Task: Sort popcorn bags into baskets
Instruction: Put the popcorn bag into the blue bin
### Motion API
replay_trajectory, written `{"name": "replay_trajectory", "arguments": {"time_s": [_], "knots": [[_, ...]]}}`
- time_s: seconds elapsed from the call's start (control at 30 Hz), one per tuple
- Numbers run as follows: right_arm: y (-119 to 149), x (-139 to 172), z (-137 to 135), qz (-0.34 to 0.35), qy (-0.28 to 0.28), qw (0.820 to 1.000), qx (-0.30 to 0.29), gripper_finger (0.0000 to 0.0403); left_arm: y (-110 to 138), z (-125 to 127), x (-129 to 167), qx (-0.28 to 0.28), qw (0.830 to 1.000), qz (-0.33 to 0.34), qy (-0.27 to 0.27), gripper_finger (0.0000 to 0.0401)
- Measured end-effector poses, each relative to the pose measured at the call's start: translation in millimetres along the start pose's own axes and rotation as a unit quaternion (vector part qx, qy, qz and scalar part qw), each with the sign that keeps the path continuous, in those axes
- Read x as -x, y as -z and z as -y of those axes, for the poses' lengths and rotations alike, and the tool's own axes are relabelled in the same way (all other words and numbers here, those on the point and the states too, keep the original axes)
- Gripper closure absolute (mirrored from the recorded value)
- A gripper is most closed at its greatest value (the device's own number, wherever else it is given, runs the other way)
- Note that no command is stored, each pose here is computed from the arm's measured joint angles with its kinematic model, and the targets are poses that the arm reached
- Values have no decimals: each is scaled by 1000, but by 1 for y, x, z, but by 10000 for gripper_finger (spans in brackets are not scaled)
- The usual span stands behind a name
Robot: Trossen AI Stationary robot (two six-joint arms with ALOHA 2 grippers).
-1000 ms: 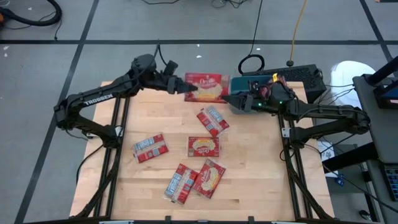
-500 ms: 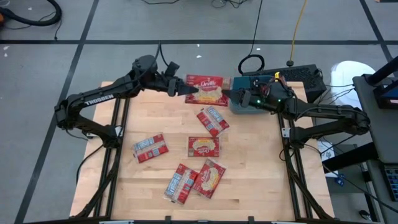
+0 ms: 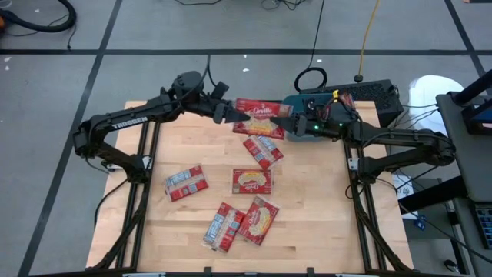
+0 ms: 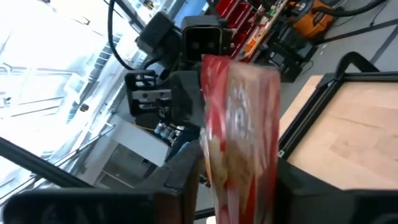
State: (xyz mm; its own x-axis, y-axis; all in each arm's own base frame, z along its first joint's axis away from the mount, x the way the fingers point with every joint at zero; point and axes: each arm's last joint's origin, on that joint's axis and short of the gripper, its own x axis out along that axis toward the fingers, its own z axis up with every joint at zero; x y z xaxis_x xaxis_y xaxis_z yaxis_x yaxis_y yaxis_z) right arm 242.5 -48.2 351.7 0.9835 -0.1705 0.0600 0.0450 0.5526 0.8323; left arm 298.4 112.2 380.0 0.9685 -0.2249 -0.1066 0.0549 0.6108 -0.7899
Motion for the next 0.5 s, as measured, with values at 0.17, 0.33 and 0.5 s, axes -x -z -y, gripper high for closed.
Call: {"name": "replay_trajectory", "arguments": {"time_s": [0.17,0.33,0.5], "knots": [[0,0,0,-1,2,1000,2,352,-1,0,2,-3,1000,3,-1,358],[0,0,1,-2,4,1000,2,383,-1,0,2,0,1000,2,1,355],[0,1,-1,-7,-2,1000,-7,387,3,5,-1,7,999,-27,29,306]]}}
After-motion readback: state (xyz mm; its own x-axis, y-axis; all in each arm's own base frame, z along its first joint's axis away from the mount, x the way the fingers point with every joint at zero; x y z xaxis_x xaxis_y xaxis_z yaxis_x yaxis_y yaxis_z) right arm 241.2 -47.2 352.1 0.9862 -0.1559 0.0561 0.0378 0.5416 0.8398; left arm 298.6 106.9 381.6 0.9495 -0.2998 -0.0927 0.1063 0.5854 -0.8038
